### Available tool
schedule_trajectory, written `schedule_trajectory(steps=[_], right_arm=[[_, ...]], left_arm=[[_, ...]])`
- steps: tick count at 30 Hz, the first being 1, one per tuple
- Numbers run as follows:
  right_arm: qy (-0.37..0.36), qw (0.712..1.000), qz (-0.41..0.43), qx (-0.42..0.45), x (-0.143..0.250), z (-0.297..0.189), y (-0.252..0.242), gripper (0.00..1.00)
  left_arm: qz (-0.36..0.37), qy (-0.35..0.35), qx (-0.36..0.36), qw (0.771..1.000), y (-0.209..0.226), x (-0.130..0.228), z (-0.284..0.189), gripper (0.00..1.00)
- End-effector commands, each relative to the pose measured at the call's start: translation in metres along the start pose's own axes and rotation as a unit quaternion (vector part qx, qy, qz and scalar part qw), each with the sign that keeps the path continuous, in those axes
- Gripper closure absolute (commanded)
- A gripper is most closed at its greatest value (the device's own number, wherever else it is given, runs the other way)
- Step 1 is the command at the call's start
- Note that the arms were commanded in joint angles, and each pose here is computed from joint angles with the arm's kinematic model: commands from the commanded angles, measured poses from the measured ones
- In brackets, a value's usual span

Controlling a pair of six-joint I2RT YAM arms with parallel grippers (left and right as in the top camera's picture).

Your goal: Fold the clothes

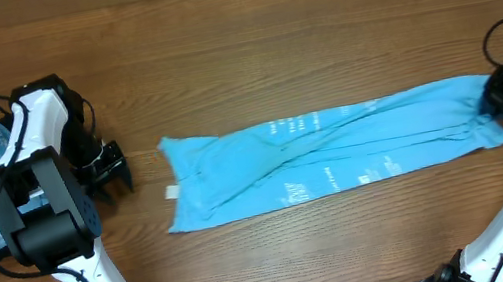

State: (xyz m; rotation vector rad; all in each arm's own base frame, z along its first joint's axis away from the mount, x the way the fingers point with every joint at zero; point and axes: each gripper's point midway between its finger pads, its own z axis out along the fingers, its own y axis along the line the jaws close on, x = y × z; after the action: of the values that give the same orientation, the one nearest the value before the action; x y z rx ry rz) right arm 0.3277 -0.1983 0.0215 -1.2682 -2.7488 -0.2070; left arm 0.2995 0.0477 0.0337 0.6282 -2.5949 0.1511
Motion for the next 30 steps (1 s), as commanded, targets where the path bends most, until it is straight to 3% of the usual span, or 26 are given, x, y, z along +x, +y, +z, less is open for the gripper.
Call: schedule_trajectory(steps=[1,5,8,11,17,30], right_arm=[[-0.062,0.995,0.027,0.080,-0.032,-0.024,-0.038,0.96],[-0.076,0.995,0.020,0.056,-0.037,-0.050,-0.024,0.96],[-0.083,0.995,-0.051,0.003,-0.023,-0.081,0.021,0.96],[-0.097,0.987,-0.128,0.006,0.009,-0.104,0.066,0.96],[-0.043,0.965,-0.247,0.081,0.084,-0.089,0.121,0.96],[0.014,0.897,-0.426,0.117,0.211,-0.058,0.196,0.96]], left_arm=[[0.026,-0.038,0.084,0.995,-0.032,-0.011,-0.020,0.53],[0.031,-0.043,0.119,0.991,-0.044,-0.014,-0.023,0.53],[0.031,-0.043,0.119,0.991,-0.044,-0.013,-0.023,0.53],[0.031,-0.043,0.119,0.991,-0.044,-0.013,-0.023,0.53],[0.040,-0.044,0.119,0.991,-0.044,-0.013,-0.023,0.51],[0.040,-0.043,0.120,0.991,-0.045,-0.013,-0.023,0.51]])
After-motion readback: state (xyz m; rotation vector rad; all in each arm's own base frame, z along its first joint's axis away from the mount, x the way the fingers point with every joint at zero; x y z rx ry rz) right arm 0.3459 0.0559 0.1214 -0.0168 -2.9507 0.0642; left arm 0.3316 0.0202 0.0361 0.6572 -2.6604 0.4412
